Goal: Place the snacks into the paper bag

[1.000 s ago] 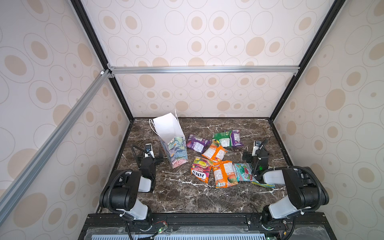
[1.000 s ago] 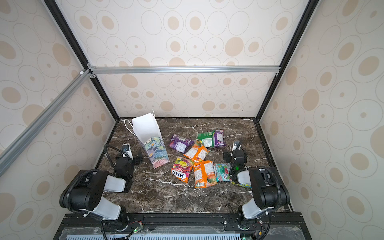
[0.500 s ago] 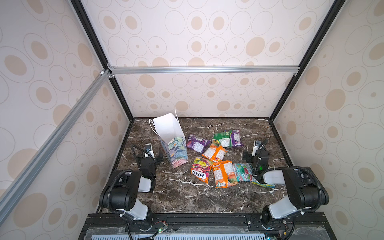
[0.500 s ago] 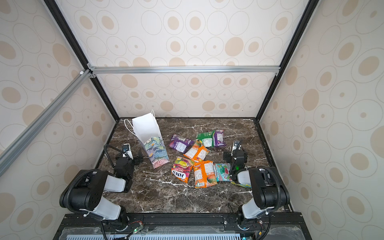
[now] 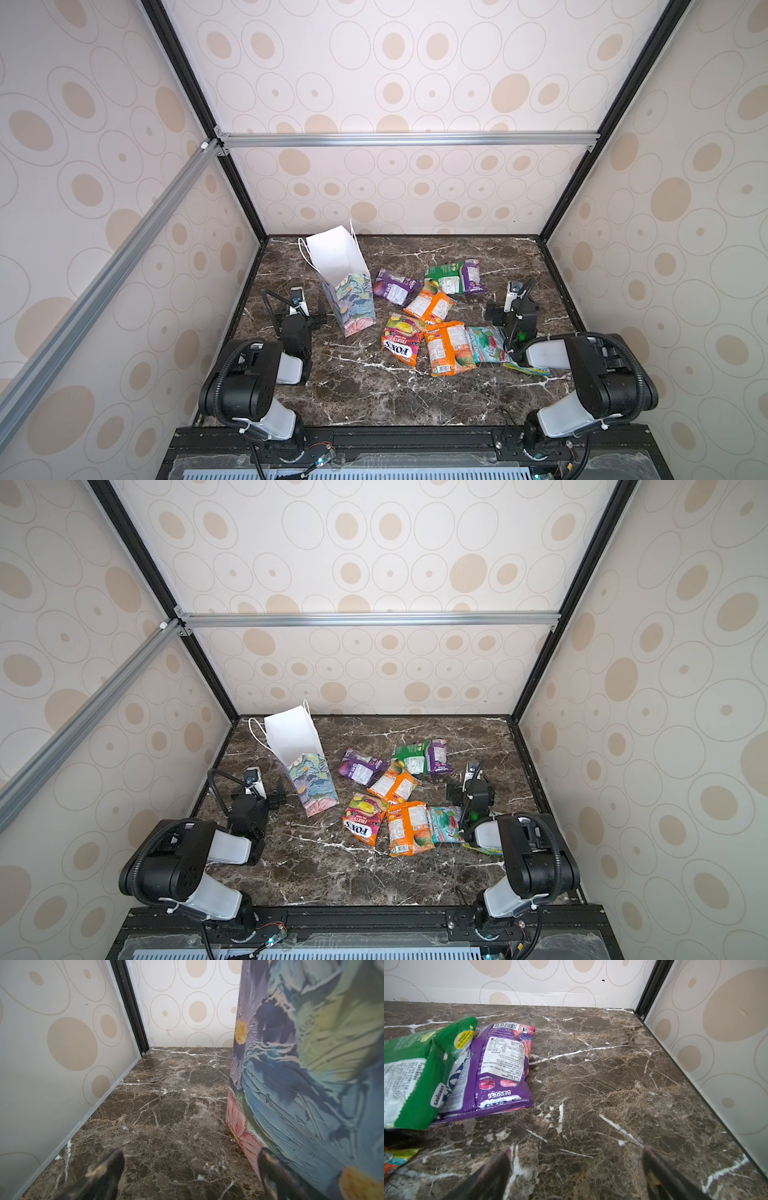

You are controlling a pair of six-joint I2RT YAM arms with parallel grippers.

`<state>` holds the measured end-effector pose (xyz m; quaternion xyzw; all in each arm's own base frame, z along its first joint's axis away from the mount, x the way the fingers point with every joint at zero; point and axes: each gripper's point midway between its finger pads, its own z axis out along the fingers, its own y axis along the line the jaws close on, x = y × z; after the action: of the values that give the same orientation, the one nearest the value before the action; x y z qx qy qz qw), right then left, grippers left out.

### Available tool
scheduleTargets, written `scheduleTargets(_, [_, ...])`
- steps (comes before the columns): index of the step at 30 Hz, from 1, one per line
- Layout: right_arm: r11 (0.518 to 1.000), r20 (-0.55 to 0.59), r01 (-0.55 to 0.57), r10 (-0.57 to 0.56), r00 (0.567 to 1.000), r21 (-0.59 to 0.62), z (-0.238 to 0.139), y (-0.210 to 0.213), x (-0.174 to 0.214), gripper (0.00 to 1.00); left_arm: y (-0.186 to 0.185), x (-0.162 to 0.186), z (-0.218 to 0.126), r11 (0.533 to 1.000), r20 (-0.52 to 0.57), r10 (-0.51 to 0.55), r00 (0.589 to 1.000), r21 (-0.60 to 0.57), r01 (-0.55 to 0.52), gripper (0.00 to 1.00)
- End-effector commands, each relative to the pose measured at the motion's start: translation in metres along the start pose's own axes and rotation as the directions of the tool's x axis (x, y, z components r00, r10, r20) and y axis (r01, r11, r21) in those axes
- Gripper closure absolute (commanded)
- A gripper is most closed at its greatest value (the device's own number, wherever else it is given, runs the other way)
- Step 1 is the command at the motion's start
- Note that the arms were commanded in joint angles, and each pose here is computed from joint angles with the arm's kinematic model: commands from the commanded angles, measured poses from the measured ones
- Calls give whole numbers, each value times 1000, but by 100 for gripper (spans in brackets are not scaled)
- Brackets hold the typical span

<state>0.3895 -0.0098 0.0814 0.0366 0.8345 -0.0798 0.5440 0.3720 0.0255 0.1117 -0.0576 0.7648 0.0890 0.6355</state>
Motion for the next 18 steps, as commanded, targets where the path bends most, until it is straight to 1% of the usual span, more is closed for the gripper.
scheduleTargets(1, [1000,24,18,-17,1000,-19,-7,2,-23,0,6,-20,1,999,60,-2,998,-40,4,0])
scheduleTargets(4, [999,41,20,-18,999,-29,-22,1,-43,0,23,-31,-2,990,28,-38,999,-136,41,0])
scheduleTargets(6, [999,50,-17,20,999,-47,-33,1,-58,0,28,-36,-3,985,-10,-65,998,-163,63,0])
scheduleTargets(8, [988,43,-59,66,997,-143,-48,15,-73,1,33,-44,-7,973,-54,-134,990,-195,121,0])
scheduleTargets(10, [965,7,-112,117,993,-239,-62,30,-82,5,40,-48,-12,950,-119,-218,969,-253,183,0])
scheduleTargets(12, [921,-30,-140,139,990,-365,-81,56,-92,9,44,-52,-24,926,-171,-295,940,-293,238,0])
scheduleTargets(14, [901,-42,-127,120,992,-415,-95,73,-97,10,42,-61,-38,909,-207,-367,907,-288,302,0])
scheduleTargets(15, [894,-42,-108,100,994,-434,-104,81,-99,10,36,-66,-46,906,-239,-395,887,-262,333,0])
scheduleTargets(16, [890,-37,-85,77,996,-449,-112,88,-102,10,29,-74,-52,908,-268,-407,873,-221,355,0])
scheduleTargets(18, [874,-35,-58,47,998,-482,-127,102,-105,10,19,-99,-65,912,-294,-411,863,-152,382,0])
